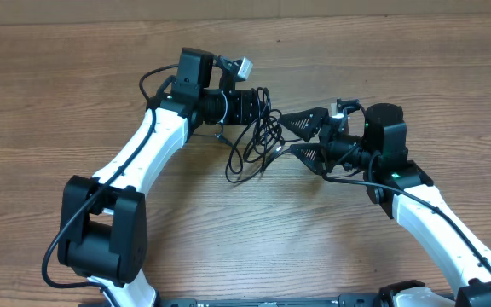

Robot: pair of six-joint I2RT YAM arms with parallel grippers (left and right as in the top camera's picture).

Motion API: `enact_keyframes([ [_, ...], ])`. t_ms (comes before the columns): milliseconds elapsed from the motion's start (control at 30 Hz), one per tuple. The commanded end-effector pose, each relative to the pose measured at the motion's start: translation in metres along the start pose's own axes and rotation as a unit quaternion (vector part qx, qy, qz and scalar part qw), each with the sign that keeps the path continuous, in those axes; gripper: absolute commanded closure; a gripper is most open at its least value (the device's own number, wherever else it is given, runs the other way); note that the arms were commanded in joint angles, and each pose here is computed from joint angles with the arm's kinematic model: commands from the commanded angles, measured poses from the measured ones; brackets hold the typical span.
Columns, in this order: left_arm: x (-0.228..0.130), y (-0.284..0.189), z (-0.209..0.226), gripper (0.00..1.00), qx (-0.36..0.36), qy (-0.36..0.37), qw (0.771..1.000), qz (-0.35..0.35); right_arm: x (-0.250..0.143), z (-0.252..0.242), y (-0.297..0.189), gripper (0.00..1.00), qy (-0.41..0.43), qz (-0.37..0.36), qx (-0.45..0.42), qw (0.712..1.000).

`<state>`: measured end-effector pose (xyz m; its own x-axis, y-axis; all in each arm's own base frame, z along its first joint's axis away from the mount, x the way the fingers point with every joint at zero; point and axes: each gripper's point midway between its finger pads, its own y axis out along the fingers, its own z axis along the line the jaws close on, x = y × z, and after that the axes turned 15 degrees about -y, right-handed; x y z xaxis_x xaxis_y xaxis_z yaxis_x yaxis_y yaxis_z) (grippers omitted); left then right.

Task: Untangle cables

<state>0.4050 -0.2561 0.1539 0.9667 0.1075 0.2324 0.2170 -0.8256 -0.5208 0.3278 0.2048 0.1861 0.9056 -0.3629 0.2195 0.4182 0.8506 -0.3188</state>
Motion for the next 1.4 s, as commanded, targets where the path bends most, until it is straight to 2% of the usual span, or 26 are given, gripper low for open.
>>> enact_keyframes([
  [0,-0.0005,0.0014,-0.0025,0.96,-0.003,0.0,1.0,0.001,0.0023,0.0113,-0.0028,0.0,-0.017,-0.006,0.009,1.0],
  [1367,-0.0008,0.0014,-0.0022,0.96,-0.002,-0.012,1.0,0.002,0.0023,0.0113,-0.0028,0.0,-0.017,-0.006,0.009,1.0],
])
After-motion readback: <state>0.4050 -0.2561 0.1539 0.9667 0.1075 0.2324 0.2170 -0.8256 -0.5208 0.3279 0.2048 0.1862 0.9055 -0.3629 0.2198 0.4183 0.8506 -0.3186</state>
